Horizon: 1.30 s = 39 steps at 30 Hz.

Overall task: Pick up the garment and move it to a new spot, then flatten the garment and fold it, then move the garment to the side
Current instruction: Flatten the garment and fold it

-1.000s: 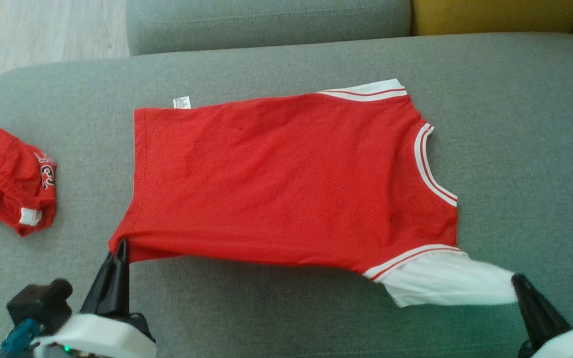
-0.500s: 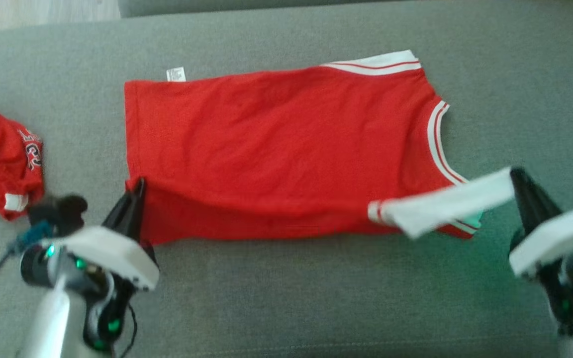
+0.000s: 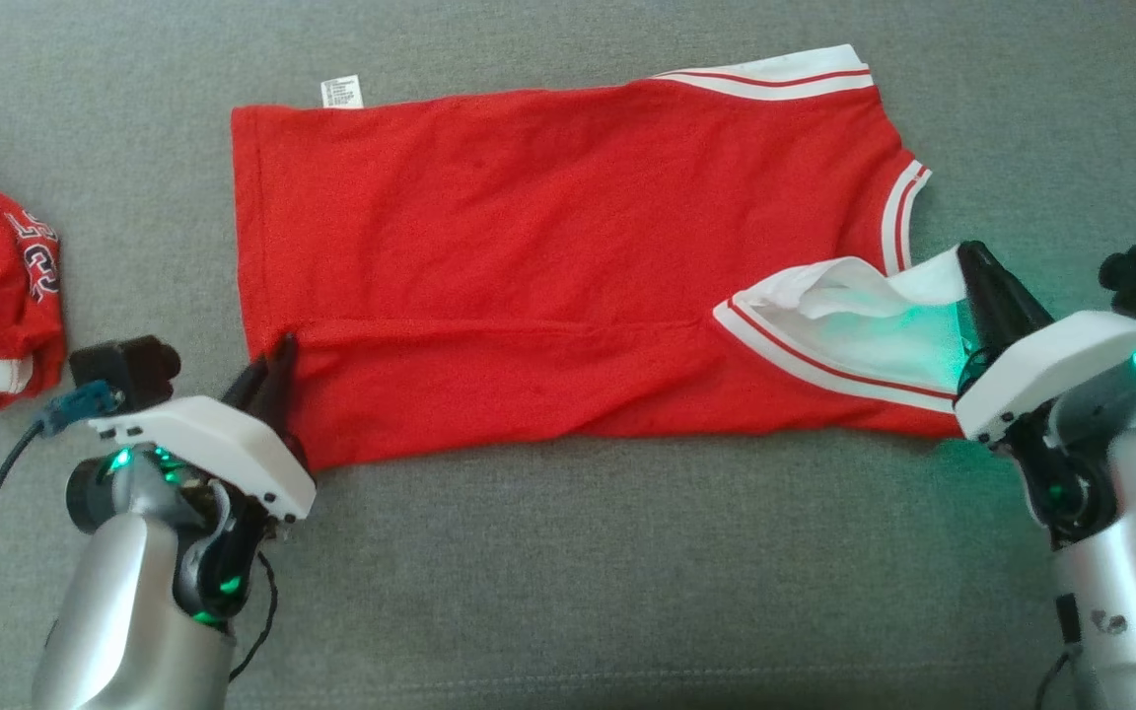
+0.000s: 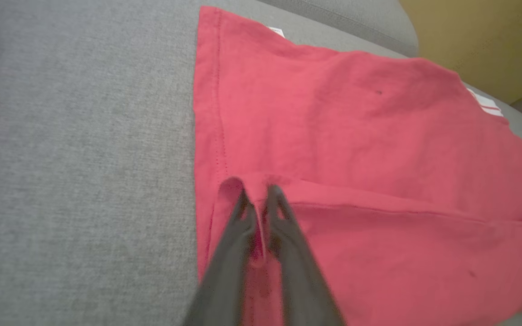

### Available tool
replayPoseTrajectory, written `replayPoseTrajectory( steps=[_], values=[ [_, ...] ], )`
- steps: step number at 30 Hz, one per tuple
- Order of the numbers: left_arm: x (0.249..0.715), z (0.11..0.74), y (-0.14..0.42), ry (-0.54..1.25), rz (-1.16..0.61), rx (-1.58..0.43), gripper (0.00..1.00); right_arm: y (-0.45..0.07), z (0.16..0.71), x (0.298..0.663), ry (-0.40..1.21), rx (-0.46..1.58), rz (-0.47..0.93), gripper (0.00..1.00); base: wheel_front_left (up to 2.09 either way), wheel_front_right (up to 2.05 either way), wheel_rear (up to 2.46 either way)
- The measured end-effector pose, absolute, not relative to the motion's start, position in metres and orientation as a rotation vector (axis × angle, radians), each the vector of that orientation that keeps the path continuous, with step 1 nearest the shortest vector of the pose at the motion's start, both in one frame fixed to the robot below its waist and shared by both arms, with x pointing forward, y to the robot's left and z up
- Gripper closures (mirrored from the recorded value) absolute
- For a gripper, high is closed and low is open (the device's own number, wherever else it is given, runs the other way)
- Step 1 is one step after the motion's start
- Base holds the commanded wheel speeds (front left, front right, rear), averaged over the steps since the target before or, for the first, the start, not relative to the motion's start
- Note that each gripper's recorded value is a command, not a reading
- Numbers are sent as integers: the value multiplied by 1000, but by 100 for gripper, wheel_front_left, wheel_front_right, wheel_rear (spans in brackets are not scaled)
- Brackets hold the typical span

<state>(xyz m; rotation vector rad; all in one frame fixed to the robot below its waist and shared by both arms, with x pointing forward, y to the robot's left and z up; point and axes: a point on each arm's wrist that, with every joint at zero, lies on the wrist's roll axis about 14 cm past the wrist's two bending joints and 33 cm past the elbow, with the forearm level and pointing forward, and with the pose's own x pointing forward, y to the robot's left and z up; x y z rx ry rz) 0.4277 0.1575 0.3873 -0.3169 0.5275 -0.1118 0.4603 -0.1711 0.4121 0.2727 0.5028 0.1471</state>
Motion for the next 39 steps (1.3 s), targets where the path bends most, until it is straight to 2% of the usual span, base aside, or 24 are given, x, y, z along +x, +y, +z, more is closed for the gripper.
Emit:
replayPoseTrajectory(
  steps=[4, 10, 16, 22, 30, 39],
  values=[
    [432, 393, 160, 466, -93, -326, 0, -164, 418, 464, 426, 259, 170, 0, 0, 0, 0],
    [435, 433, 169, 224, -36, -256, 0, -163, 469, 470, 157, 184, 189, 0, 0, 0, 0],
    [422, 473, 170, 32, -14, -167, 0, -171, 500, 448, 15, 91, 177, 0, 0, 0, 0],
    [414, 498, 162, -55, -35, -112, 0, -165, 512, 424, -17, 75, 177, 0, 0, 0, 0],
    [374, 477, 160, 21, -46, -78, 0, -171, 499, 379, 65, 105, 123, 0, 0, 0, 0],
    [370, 478, 157, 21, -57, -76, 0, -172, 503, 373, 65, 112, 114, 0, 0, 0, 0]
  ],
)
